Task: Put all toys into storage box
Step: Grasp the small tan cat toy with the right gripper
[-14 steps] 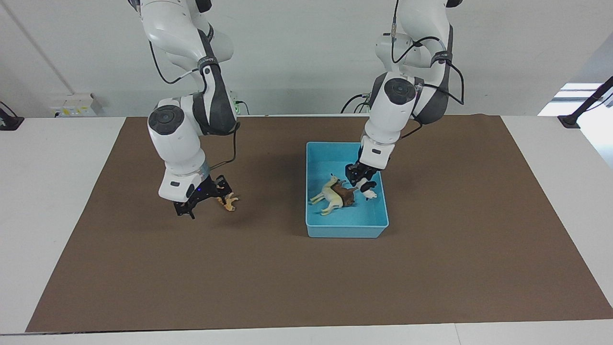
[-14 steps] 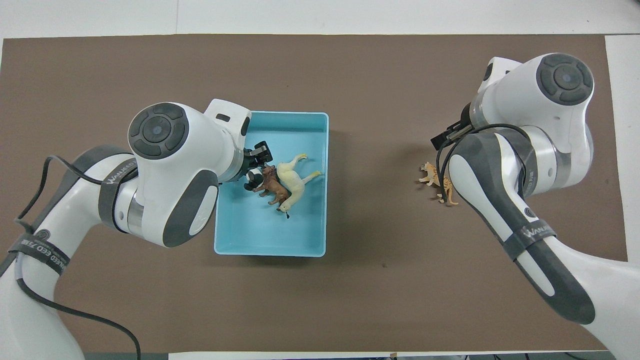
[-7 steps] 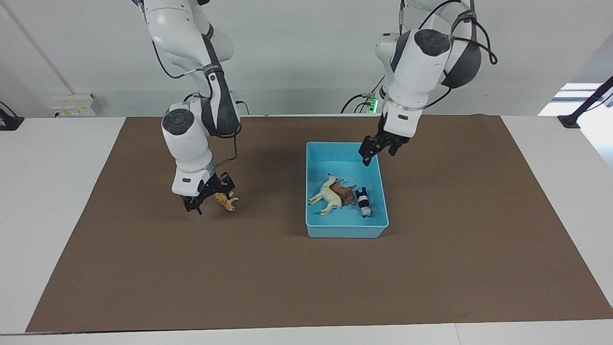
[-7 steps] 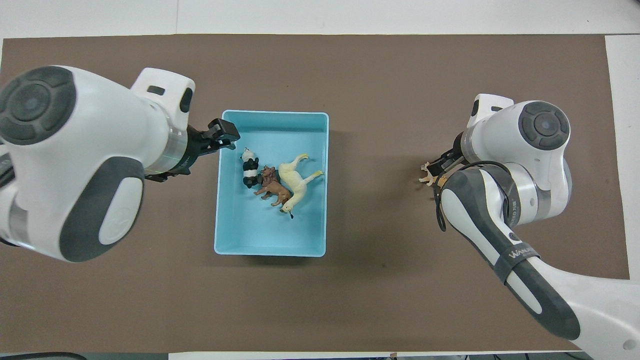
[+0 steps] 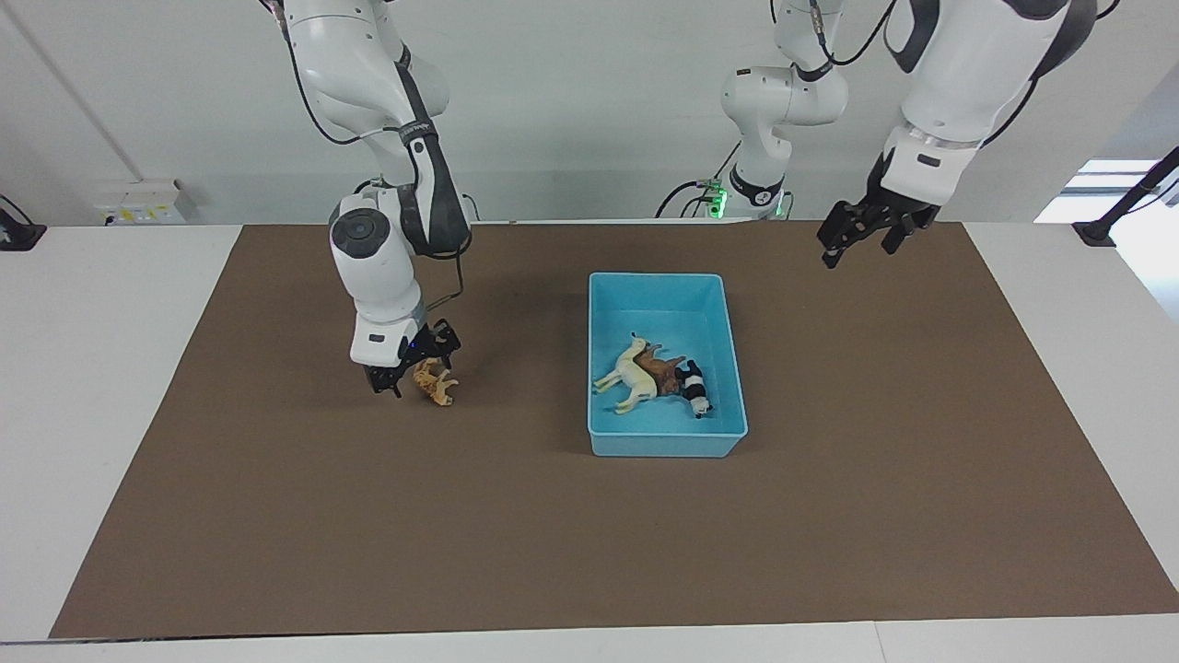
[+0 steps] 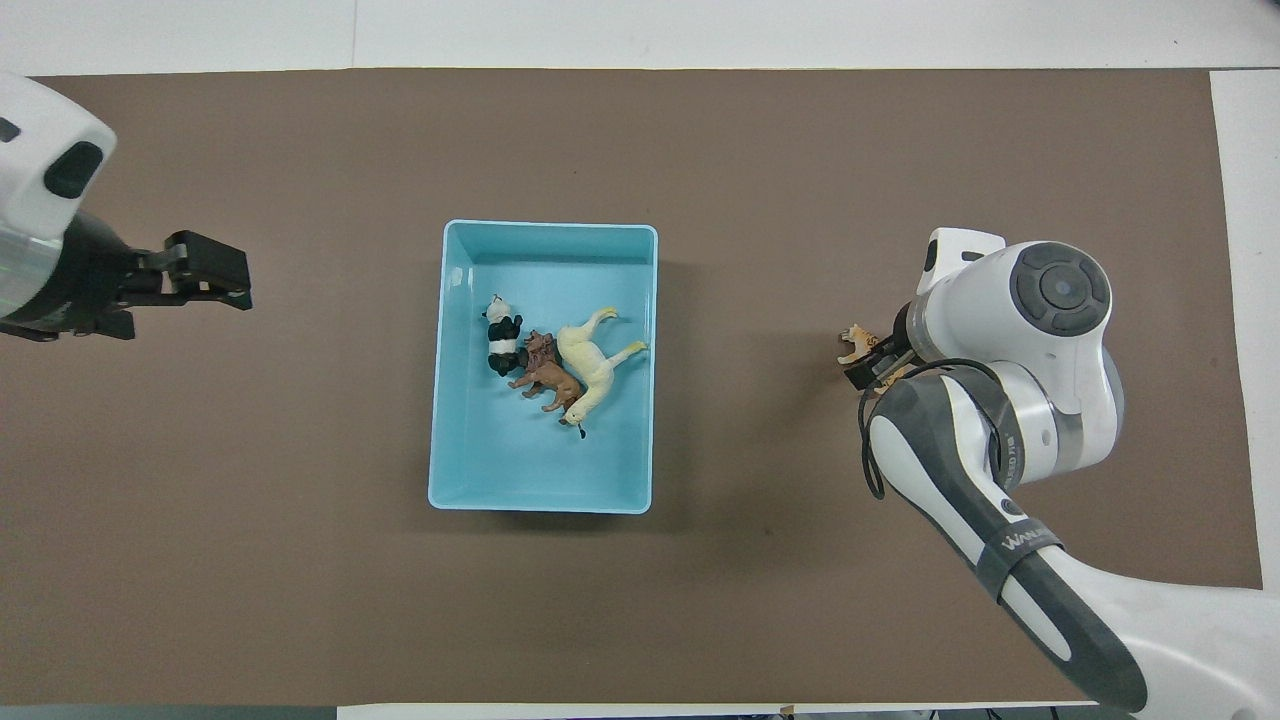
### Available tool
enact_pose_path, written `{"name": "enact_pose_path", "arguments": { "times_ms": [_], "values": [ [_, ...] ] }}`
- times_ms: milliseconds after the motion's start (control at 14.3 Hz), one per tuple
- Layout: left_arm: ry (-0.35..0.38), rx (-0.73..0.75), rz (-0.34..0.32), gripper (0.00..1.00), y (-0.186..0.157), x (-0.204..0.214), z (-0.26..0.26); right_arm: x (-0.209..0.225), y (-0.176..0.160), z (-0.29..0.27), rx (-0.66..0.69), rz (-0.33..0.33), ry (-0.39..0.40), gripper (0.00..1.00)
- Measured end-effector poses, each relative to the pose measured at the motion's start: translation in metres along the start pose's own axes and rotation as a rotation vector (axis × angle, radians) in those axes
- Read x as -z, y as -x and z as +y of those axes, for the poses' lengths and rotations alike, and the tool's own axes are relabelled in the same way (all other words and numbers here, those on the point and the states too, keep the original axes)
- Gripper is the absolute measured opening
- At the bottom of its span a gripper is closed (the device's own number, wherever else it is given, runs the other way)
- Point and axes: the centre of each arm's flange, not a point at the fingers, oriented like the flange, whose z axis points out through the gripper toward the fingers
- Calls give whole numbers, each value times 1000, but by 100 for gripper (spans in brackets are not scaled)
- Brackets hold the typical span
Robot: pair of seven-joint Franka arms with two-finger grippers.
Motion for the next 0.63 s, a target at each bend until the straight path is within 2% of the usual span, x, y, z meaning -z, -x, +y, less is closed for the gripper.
{"name": "enact_pose_path", "arguments": {
  "times_ms": [210,419,629],
  "values": [
    [-18,-171,-36,100,-2,-14,-10,-6,10,-6,2,-11,-4,100],
    [-20,-167,-72,100,-4,-33,-27,-12,16,-9,3,9,4,100],
    [-18,-155,-73,100,-4,-46,-44,-18,20,-13,7,10,4,100]
  ]
}}
